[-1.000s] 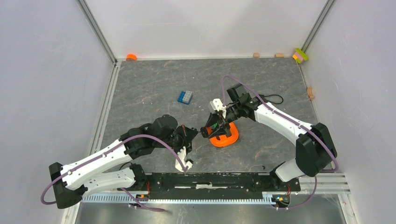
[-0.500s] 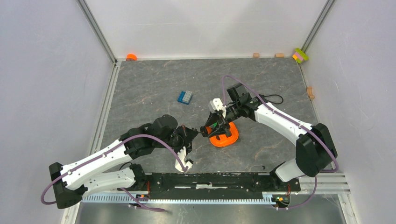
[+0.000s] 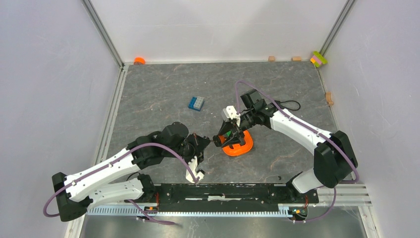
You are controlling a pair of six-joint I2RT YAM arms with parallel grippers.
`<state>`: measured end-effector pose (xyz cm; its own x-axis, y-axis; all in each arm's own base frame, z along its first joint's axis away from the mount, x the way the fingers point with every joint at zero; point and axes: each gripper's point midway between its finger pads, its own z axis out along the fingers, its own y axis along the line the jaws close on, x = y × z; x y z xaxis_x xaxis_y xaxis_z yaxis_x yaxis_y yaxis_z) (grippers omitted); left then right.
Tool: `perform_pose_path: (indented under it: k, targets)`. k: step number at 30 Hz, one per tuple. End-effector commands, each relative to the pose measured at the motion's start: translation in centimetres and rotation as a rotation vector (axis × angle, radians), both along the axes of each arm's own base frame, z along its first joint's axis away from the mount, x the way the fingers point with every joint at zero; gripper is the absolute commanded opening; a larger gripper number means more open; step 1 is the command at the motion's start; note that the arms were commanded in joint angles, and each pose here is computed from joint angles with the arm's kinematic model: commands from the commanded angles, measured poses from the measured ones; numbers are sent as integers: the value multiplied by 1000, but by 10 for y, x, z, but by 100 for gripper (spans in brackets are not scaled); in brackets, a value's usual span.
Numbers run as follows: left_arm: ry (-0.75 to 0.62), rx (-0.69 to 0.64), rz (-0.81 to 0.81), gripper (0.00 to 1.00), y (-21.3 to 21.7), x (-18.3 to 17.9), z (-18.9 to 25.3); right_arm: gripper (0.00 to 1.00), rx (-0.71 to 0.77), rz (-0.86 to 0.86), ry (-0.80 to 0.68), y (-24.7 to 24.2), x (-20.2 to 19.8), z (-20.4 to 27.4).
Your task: Unlock with the key
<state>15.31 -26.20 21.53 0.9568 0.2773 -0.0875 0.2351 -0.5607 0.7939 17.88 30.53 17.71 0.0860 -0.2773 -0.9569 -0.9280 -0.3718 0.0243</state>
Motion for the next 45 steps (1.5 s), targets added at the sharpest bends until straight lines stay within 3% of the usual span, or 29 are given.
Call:
perform_pose_path:
  k: [1, 45]
  targets:
    - [2, -54, -6, 2, -5, -3, 15, 0, 40, 31, -11, 3, -4, 9]
    - [24, -48, -9, 2, -3, -8, 6, 0, 63, 21, -8, 8, 4, 20]
